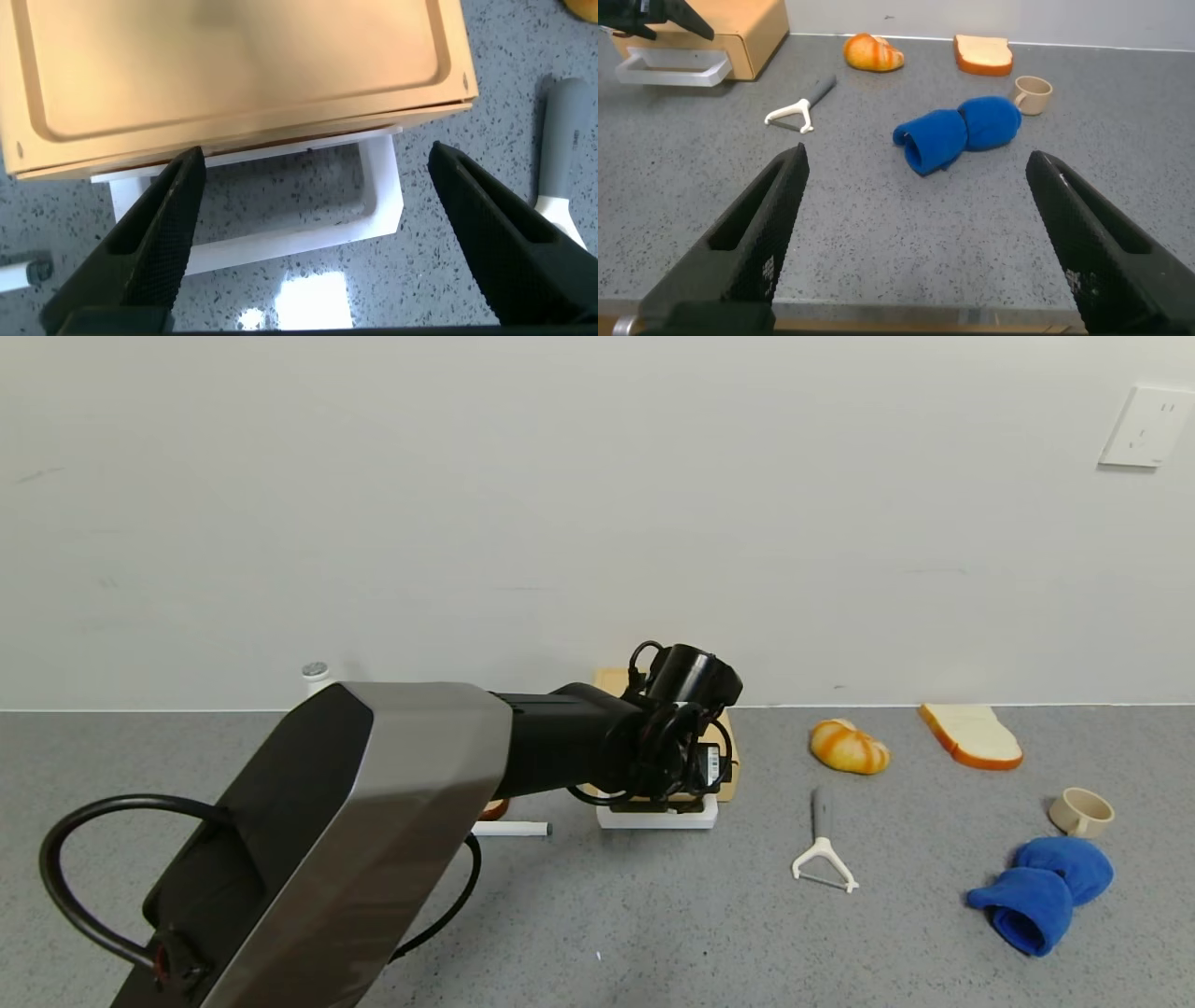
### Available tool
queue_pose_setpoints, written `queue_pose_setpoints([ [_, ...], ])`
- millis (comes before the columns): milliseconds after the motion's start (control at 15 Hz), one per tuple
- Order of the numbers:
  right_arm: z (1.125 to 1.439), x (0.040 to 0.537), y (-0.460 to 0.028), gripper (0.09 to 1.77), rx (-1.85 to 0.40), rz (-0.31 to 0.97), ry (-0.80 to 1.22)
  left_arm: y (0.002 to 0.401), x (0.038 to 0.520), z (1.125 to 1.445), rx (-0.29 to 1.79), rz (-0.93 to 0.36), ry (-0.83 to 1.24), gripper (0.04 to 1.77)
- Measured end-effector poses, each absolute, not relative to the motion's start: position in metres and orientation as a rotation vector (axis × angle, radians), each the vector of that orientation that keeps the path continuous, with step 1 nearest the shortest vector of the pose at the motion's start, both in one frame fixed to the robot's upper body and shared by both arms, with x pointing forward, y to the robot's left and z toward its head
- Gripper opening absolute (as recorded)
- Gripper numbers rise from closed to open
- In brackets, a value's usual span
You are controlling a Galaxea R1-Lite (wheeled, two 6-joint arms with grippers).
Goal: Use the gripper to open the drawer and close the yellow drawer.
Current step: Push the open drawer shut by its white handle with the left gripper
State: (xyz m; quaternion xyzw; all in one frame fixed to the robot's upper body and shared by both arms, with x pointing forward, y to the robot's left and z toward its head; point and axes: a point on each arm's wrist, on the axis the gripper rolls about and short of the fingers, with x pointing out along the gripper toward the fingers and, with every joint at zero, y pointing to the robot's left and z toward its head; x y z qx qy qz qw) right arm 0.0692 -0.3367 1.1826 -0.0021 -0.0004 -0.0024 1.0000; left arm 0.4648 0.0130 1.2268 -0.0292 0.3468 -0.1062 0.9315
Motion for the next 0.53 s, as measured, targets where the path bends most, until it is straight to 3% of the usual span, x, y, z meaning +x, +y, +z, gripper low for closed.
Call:
queue_pose_setpoints([
  [533, 1.1825, 0.0692, -0.3366, 1.71, -0.004, -0.004, 0.000, 0.0148, 0.4644, 1.2267, -0.048, -0.209, 0.714, 1.72],
])
